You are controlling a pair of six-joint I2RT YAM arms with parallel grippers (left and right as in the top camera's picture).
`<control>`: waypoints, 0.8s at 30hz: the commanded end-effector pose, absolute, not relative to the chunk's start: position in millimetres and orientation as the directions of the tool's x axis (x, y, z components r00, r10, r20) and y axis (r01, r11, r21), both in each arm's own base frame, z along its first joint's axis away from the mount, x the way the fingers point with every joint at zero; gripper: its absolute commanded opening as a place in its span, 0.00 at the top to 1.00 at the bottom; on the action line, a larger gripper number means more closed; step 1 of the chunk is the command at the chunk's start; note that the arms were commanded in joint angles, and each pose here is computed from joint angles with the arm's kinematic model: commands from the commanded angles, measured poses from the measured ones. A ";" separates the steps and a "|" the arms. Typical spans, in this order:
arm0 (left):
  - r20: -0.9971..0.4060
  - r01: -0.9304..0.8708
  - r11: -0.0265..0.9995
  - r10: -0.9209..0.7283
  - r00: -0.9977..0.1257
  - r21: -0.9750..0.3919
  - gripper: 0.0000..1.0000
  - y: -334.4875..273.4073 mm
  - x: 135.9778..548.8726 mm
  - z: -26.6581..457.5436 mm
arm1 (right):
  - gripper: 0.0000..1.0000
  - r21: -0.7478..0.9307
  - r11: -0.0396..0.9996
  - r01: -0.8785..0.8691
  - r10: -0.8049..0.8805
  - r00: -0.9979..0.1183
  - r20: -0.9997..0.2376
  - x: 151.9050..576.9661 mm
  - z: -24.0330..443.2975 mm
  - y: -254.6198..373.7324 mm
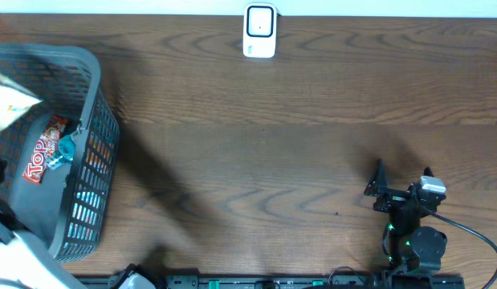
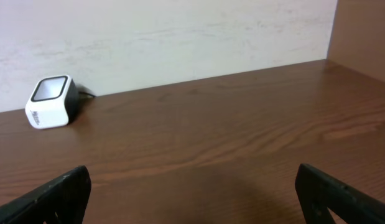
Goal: Scan the item barcode
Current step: 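Lift the snack bag out and drop it on the table center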
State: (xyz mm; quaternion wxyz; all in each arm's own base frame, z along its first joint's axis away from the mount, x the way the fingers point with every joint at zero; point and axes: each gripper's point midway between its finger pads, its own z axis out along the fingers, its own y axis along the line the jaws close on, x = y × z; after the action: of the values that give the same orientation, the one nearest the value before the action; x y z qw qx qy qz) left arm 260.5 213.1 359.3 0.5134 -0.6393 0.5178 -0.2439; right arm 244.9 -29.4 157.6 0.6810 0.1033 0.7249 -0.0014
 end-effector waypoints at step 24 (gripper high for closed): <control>-0.342 0.095 0.948 -0.015 -0.940 -0.303 0.93 -201.0 338.6 123.3 | 0.01 0.127 0.979 0.162 0.137 -0.054 -0.989 244.5 156.8 -31.6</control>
State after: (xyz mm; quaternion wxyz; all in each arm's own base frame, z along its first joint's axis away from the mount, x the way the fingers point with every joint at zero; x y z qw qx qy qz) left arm 330.3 -205.9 142.3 0.1790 0.0165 0.9652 -0.1898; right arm 244.9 -29.5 157.2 0.6803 0.1033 0.7256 -0.0018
